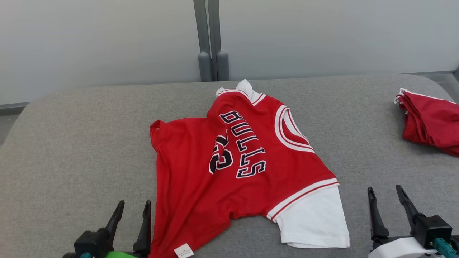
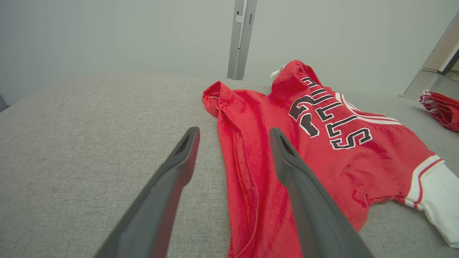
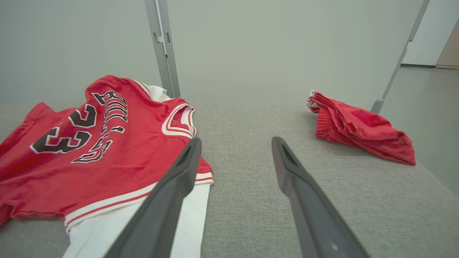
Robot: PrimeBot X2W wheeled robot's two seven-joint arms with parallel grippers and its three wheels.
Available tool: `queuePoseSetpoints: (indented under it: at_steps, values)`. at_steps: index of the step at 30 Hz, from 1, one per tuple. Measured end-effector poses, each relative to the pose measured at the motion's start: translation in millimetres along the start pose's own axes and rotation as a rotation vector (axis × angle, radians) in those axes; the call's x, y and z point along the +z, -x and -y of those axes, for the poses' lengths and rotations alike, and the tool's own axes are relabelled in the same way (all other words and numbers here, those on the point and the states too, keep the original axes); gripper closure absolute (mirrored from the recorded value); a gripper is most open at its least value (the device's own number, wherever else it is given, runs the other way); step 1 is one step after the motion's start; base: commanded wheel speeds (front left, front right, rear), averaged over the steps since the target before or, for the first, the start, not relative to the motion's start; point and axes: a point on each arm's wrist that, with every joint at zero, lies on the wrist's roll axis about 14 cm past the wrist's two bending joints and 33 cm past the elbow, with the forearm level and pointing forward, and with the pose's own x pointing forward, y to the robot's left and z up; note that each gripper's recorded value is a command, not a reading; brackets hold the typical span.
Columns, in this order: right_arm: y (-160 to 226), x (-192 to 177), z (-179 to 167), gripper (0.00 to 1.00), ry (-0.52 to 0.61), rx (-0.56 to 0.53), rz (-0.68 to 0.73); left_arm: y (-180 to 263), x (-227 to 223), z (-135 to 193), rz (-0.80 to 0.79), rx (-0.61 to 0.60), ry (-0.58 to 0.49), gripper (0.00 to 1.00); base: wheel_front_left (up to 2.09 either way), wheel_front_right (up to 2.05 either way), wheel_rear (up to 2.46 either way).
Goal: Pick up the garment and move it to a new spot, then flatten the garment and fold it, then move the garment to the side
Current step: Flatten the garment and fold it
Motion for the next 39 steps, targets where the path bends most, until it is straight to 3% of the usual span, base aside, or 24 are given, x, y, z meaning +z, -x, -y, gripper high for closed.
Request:
queuePoseSetpoints:
  at_steps: [3,7,15,36,37,39]
  values:
    - [1,-13,-17,0.0,-0.065,0.039,-0.038,12,-22,-7,-0.073,0.022,0.007,0.0,0.0,0.0,0.0]
    - [11,-54,-52,0.0,-0.058,0.166,-0.223,30,-54,-6,-0.26,0.014,0.008,0.0,0.0,0.0,0.0]
    - [26,-111,-47,0.0,0.012,0.171,-0.539,56,-78,-6,-0.458,0.03,0.071,0.0,0.0,0.0,0.0]
    - [16,-122,-54,0.0,0.013,0.177,-0.573,55,-100,-2,-0.558,0.015,0.106,0.0,0.0,0.0,0.0]
    - [15,-122,-54,0.0,0.01,0.178,-0.57,55,-101,-1,-0.562,0.011,0.106,0.04,0.0,0.0,0.0]
    - [15,-122,-56,0.0,0.006,0.183,-0.571,55,-103,0,-0.566,0.008,0.11,0.32,0.0,0.0,0.0]
